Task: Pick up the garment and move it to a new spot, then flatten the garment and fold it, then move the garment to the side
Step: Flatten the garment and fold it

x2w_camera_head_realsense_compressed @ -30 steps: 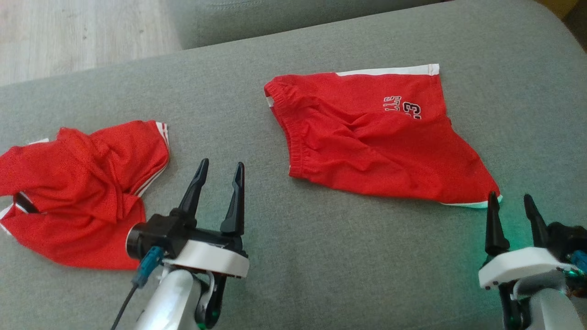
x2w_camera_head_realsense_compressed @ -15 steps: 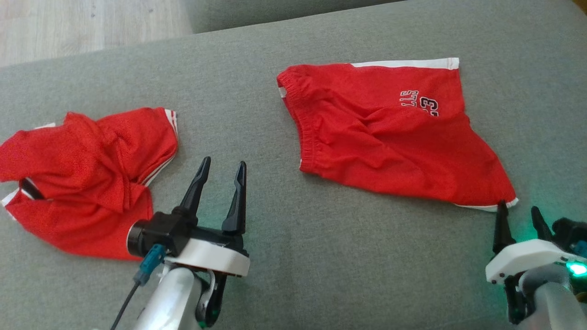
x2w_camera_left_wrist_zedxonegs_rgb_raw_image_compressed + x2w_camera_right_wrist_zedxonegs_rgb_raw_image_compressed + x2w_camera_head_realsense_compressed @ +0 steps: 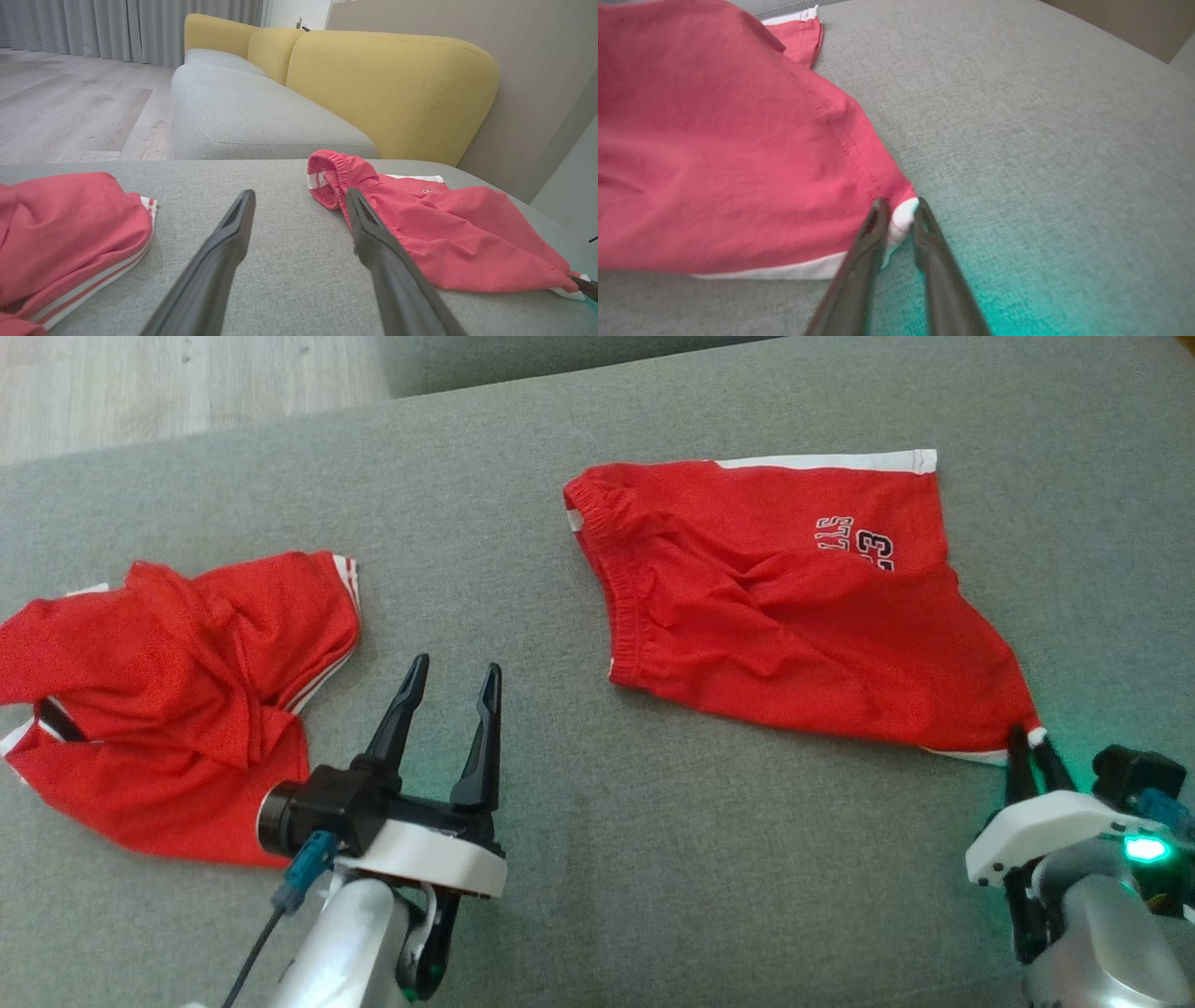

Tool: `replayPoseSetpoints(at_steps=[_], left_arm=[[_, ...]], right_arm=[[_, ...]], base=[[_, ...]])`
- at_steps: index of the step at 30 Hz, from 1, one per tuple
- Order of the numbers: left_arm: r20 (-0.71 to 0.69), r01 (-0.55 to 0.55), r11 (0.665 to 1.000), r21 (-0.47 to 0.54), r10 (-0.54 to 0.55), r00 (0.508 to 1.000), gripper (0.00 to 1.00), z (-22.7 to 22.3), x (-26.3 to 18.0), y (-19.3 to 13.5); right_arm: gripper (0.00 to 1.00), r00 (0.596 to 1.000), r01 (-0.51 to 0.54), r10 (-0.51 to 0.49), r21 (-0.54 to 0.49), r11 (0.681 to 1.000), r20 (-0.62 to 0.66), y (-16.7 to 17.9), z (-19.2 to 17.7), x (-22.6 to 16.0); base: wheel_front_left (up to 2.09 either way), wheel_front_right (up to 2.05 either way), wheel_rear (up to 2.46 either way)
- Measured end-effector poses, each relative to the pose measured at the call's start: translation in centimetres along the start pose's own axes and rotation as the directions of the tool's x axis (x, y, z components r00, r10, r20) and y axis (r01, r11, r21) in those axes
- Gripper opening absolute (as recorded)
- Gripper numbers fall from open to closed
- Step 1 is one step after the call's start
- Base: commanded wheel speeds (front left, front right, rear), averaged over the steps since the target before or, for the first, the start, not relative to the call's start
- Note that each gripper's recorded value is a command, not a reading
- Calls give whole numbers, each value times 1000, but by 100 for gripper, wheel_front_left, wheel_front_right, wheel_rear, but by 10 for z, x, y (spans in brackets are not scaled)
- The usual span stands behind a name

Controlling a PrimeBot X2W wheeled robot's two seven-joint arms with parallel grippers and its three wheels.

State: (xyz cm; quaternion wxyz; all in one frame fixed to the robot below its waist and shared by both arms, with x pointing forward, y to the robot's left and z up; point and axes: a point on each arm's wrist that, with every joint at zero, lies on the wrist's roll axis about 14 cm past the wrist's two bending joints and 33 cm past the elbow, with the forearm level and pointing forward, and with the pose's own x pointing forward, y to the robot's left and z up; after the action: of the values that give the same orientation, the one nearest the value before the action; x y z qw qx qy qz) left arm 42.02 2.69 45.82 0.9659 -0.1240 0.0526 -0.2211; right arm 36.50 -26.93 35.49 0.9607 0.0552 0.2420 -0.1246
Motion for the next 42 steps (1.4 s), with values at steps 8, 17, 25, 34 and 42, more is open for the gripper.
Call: replayPoseSetpoints(at_steps=[8,17,25,34,42], left_arm=[[-37,95,995,12,-95,995,100,-11,4,-23],[-254,365,926,92,-333,908,100,-63,9,-81],[-360,415,892,178,-333,872,100,-84,34,-64],[-399,497,839,224,-386,832,100,-99,49,-73],[-384,556,794,244,-448,808,100,-96,54,-90]], right_arm=[[0,999,31,-32,19,999,40,-12,6,-6],[0,998,32,-33,27,999,49,-13,10,-4],[0,998,34,-35,26,999,43,-15,10,-1],[0,998,35,-36,21,999,47,-15,15,7],[0,999,34,-35,22,999,41,-15,13,9]], base=[[0,0,0],[0,0,0],[0,0,0],[0,0,0],[0,0,0]])
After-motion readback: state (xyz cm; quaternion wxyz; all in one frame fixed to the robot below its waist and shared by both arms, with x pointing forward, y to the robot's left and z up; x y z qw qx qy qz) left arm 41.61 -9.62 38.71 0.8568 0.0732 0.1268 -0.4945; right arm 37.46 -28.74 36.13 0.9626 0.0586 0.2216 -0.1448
